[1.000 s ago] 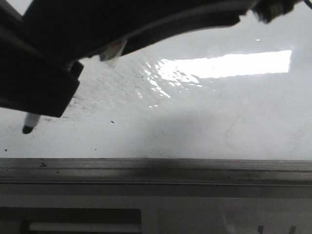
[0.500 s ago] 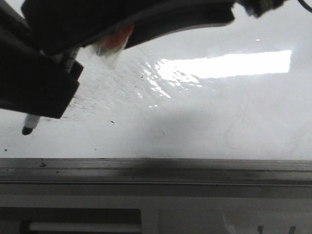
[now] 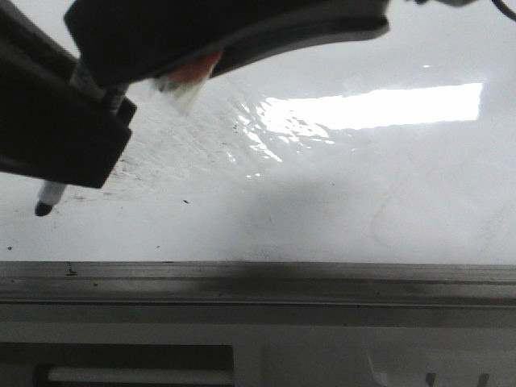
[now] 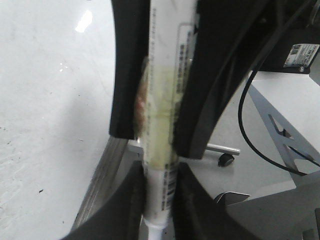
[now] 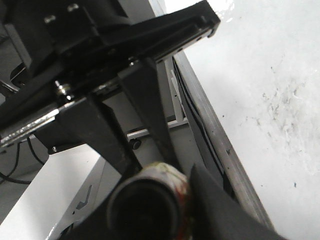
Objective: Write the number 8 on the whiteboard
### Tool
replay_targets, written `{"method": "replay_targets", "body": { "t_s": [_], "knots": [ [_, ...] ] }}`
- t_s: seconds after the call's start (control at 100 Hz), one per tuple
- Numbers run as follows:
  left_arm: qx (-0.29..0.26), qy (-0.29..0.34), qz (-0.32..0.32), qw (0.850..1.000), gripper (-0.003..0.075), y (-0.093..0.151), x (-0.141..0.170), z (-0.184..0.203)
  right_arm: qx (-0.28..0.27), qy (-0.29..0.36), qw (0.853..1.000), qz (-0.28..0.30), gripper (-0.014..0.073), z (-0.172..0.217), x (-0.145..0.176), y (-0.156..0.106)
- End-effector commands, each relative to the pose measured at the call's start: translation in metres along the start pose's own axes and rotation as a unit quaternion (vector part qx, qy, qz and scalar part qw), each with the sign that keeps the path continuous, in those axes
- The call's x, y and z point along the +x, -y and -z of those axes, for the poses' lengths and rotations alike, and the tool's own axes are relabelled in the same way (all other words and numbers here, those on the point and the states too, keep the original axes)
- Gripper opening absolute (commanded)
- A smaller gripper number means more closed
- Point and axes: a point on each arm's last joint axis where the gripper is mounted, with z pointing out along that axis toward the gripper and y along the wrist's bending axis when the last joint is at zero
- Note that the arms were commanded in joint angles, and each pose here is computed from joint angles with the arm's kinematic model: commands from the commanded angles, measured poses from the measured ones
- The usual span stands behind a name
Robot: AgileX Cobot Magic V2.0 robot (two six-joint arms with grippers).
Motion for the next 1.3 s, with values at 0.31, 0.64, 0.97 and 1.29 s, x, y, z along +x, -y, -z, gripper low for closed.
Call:
{"method": "replay_targets", "body": {
  "t_s": [0.31, 0.64, 0.97, 1.29],
  "knots": [
    [-0.114, 0.126, 0.025, 0.985, 0.0492, -0.002, -0.026, 0.045, 0.112, 0.083, 0.983, 0.12, -0.0042, 0.041, -0.026, 0.001],
    [-0.246, 0.23, 0.089, 0.937, 0.047, 0.021, 0.013, 0.1, 0.286, 0.125, 0.938, 0.152, -0.0042, 0.081, 0.019, 0.011],
    [-0.308, 0.261, 0.154, 0.902, 0.0099, 0.019, 0.047, 0.098, 0.344, 0.115, 0.913, 0.185, -0.0043, 0.074, 0.015, 0.026],
    [-0.305, 0.257, 0.153, 0.904, -0.002, 0.019, 0.047, 0.096, 0.391, 0.09, 0.898, 0.179, -0.0043, 0.056, 0.015, 0.045]
  ]
}}
